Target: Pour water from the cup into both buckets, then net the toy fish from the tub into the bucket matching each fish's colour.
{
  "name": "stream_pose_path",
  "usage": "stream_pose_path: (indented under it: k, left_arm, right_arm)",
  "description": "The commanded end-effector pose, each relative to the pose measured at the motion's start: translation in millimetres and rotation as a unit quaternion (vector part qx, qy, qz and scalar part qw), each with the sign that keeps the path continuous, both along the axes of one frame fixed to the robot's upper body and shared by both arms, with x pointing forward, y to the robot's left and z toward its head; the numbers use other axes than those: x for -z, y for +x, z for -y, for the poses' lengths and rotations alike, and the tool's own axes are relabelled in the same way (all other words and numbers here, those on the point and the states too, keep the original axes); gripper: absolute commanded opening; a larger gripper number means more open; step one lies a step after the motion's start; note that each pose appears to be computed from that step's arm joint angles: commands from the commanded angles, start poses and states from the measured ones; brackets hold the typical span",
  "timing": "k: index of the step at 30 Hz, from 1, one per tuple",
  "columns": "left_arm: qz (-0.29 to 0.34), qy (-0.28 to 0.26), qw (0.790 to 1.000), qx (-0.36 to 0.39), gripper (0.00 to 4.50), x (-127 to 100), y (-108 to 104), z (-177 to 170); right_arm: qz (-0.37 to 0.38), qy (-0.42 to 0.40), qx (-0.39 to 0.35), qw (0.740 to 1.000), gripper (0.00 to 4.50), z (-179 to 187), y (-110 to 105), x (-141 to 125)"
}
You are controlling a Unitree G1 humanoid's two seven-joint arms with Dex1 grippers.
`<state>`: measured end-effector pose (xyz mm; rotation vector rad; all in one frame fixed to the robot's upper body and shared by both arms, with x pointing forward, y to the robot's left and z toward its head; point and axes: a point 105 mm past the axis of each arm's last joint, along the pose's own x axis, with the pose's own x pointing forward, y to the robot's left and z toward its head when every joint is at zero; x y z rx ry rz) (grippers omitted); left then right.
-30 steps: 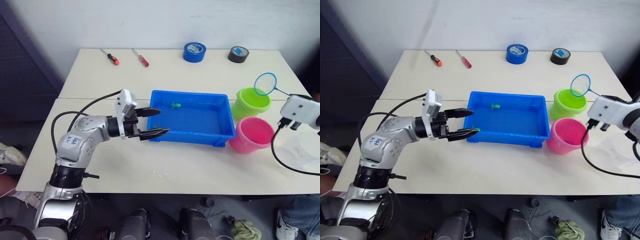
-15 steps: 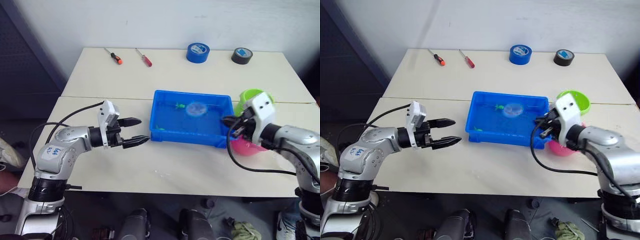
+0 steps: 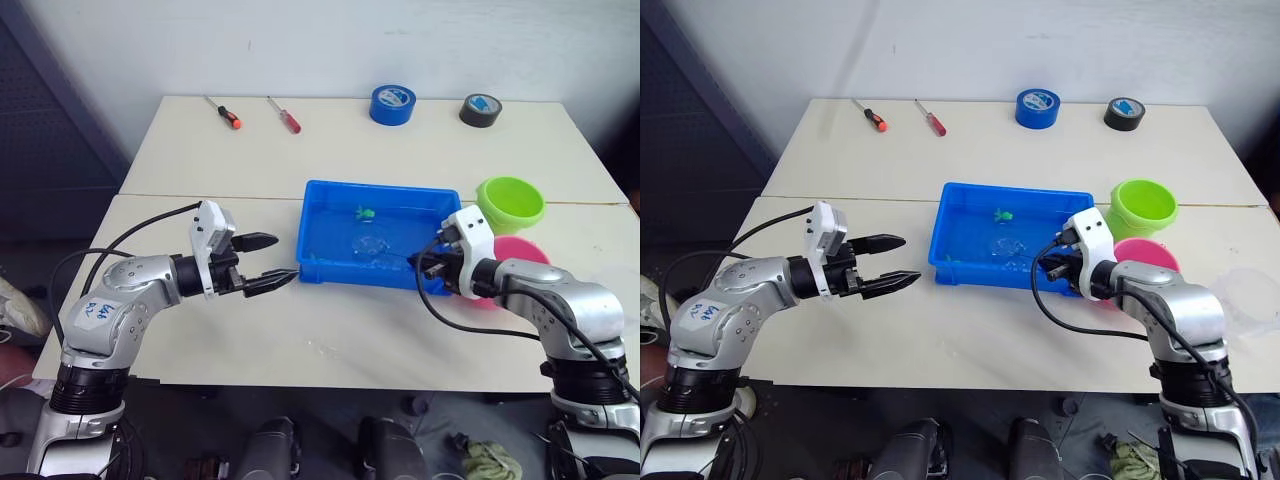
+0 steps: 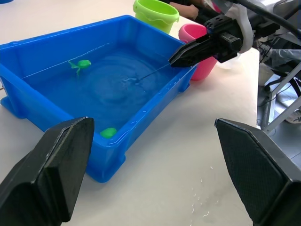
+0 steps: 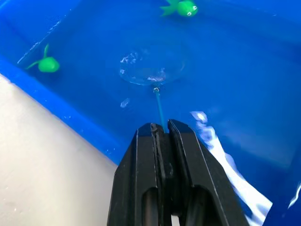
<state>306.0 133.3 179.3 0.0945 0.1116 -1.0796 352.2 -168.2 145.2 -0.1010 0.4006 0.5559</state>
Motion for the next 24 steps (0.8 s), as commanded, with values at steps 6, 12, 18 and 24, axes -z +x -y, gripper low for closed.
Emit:
stream_pose_path:
  k: [6,12,18,24]
  left_arm:
    - [0.039,-0.001,0.999,0.002,4.48,-15.5,-2.1,2.2]
    - [0.043,-0.005,0.999,0.010,4.48,-17.6,1.0,7.2]
    - [0.042,-0.016,0.998,0.036,4.48,-19.6,5.3,19.1]
    - [0.034,-0.042,0.995,0.089,4.48,-27.2,11.4,39.2]
  right_arm:
    - [0.086,-0.004,0.020,0.996,0.00,0.6,26.9,-25.5]
    - [0.113,-0.006,-0.016,0.993,0.00,-7.0,14.0,-33.2]
    - [0.144,-0.023,-0.017,0.989,0.00,3.3,-10.6,-43.6]
    - [0.181,-0.040,0.033,0.982,0.00,31.0,-41.7,-66.0]
